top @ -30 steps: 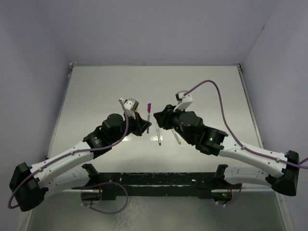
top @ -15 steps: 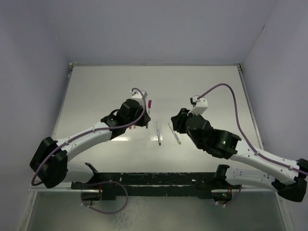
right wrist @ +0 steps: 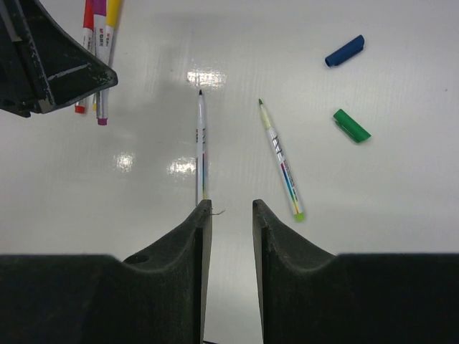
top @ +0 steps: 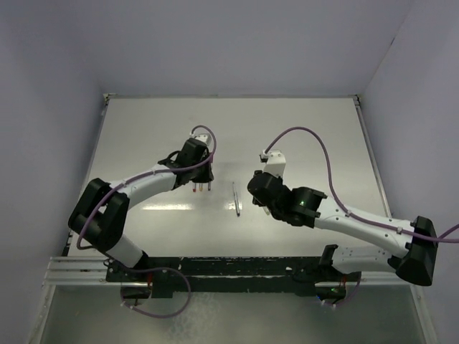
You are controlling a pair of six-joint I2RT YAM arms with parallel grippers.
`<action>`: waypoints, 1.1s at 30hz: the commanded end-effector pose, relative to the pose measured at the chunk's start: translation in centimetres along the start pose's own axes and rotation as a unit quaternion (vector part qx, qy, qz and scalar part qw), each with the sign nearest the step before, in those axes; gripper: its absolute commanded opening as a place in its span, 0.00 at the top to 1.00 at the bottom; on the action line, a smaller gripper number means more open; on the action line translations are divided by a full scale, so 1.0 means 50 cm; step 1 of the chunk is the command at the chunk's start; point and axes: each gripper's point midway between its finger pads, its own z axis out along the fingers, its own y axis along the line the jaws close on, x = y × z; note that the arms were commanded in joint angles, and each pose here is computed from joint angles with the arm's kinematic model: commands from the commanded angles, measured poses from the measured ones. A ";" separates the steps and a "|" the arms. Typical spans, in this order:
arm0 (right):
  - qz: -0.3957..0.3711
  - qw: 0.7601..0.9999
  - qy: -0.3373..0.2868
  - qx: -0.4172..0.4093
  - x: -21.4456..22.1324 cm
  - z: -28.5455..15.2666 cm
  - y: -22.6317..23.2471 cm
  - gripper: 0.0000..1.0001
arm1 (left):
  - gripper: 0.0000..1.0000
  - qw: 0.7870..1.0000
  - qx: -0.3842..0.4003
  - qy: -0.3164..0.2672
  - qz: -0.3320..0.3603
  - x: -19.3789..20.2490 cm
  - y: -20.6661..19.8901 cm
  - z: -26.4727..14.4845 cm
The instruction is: Insert the pens into the pen caps
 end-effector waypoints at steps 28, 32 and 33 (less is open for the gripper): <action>-0.069 0.990 0.121 0.019 0.049 0.232 0.063 0.77 | 0.73 0.996 -0.072 0.057 -0.020 0.013 0.039 0.093; -0.073 0.987 0.139 0.012 0.073 0.252 0.069 0.76 | 0.72 0.997 -0.065 0.048 -0.020 0.000 0.031 0.081; -0.075 0.987 0.145 0.011 0.081 0.256 0.070 0.73 | 0.71 0.997 -0.061 0.044 -0.021 -0.005 0.026 0.077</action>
